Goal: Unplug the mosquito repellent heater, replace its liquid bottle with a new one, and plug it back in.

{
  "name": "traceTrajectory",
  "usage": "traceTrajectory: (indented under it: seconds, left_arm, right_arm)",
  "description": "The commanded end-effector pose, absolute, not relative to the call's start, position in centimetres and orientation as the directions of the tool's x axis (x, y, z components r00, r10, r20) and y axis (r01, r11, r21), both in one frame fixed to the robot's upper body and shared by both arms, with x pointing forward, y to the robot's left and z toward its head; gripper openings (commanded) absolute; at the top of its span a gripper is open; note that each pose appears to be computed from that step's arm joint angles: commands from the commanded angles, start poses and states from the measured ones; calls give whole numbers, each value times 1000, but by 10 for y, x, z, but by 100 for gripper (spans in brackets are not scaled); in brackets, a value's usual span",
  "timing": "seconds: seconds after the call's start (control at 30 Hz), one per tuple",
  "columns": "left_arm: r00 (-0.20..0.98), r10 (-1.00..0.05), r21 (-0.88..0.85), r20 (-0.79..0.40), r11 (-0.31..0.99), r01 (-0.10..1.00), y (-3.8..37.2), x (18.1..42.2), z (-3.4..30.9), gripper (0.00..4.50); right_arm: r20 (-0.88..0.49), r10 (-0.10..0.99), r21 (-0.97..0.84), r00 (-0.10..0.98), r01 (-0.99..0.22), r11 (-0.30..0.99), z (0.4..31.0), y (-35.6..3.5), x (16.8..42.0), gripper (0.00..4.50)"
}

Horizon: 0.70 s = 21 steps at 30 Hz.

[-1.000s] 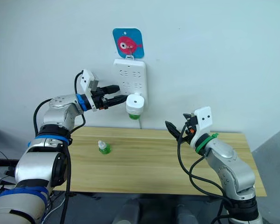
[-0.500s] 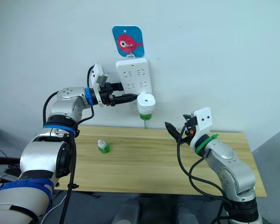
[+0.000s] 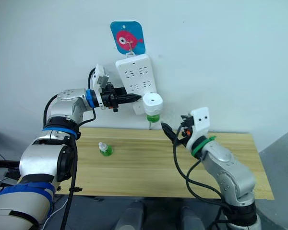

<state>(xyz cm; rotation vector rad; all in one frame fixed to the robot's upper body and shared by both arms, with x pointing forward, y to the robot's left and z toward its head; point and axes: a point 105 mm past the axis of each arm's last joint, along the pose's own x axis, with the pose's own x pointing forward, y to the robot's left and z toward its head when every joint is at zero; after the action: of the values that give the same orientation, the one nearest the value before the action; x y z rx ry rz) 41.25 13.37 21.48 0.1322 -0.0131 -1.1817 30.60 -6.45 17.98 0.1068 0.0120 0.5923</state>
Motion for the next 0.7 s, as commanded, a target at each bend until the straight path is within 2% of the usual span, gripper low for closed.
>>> traceTrajectory:
  seconds: [0.03,0.47,0.7]
  left_arm:
    - [368,-927,131,-68,358,925,127,413,221,132]
    - [388,-919,142,-67,376,916,129,415,223,132]
    - [394,-917,148,-64,382,912,129,416,223,132]
  right_arm:
    - [49,518,68,854,-520,851,190,-57,313,450]
    - [137,572,89,809,-585,806,220,-24,319,450]
    - [119,551,74,826,-561,824,218,-17,332,450]
